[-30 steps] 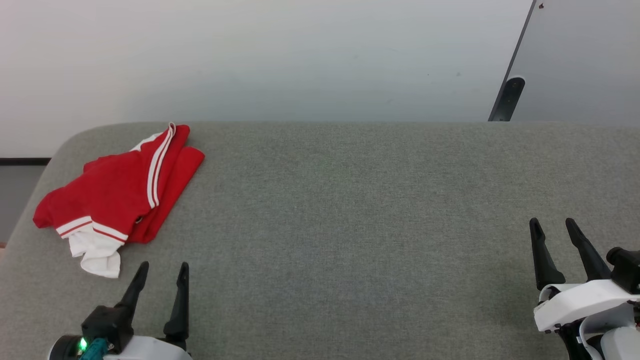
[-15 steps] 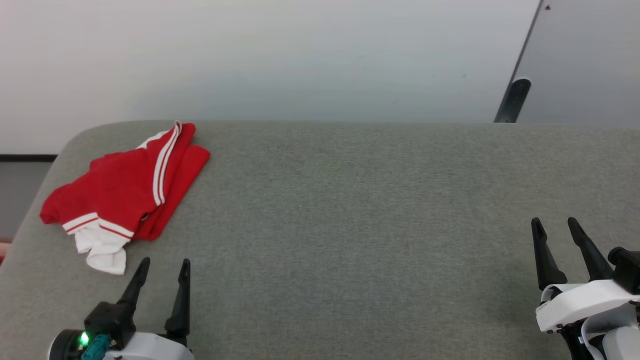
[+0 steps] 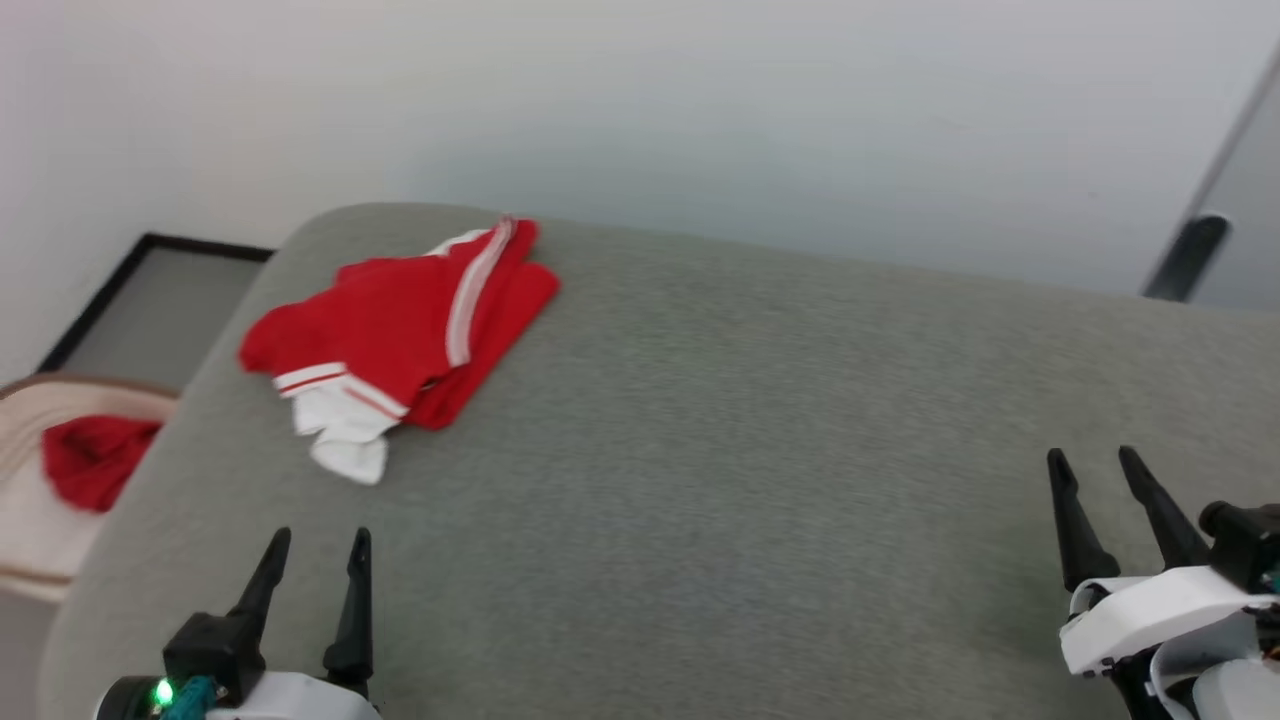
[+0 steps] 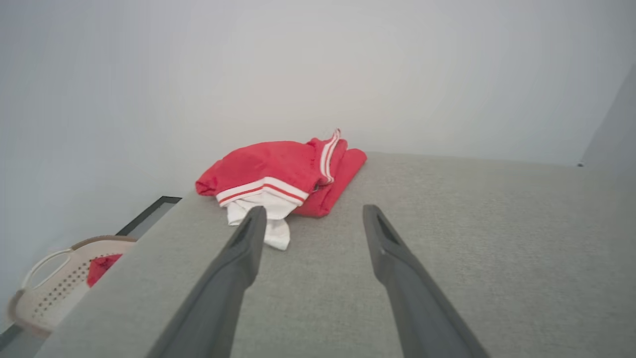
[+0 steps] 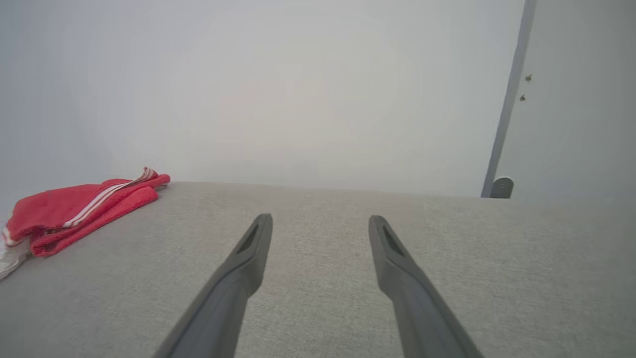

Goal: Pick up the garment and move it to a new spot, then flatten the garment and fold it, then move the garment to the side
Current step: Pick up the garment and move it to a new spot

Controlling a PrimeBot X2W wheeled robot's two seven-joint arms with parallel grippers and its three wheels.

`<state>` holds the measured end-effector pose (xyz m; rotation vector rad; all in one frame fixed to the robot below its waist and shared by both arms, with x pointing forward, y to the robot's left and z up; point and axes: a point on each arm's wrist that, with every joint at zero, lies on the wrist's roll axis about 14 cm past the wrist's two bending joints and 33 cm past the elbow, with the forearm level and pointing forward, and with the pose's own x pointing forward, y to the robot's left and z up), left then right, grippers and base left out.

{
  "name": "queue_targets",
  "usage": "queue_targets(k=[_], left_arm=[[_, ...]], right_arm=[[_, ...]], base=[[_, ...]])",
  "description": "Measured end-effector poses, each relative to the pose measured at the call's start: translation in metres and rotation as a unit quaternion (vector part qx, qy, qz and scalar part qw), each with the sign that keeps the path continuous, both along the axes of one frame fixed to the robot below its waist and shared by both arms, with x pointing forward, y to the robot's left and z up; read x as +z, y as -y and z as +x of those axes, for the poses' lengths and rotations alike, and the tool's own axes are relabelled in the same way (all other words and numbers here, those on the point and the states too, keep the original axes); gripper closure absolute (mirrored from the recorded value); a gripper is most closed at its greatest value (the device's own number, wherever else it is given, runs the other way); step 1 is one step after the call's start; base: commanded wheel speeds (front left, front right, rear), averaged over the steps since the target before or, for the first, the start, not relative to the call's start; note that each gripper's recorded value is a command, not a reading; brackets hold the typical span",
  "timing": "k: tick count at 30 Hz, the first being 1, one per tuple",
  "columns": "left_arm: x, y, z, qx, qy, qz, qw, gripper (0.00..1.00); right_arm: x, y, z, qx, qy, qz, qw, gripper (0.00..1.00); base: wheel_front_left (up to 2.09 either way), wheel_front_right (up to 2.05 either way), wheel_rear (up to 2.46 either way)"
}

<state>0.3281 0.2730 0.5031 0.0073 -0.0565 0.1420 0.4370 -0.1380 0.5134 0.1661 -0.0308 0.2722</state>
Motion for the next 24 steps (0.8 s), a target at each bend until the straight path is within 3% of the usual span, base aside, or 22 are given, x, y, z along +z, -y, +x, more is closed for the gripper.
queue_targets(k=[10, 18, 24], left_arm=[[-0.011, -0.061, -0.077, 0.127, -0.008, -0.017, 0.992, 0.0], [-0.003, -0.099, -0.145, 0.249, 0.017, -0.032, 0.968, 0.0], [-0.004, -0.103, -0.167, 0.287, 0.014, -0.036, 0.957, 0.0]], right_arm=[[-0.006, -0.1, 0.003, 0.126, -0.012, 0.0, 0.992, 0.0], [0.014, -0.199, 0.0, 0.256, 0.009, -0.015, 0.966, 0.0], [0.005, -0.235, -0.002, 0.304, -0.004, -0.014, 0.953, 0.0]], base=[[0.0, 0.0, 0.0], [0.0, 0.0, 0.0], [0.0, 0.0, 0.0]])
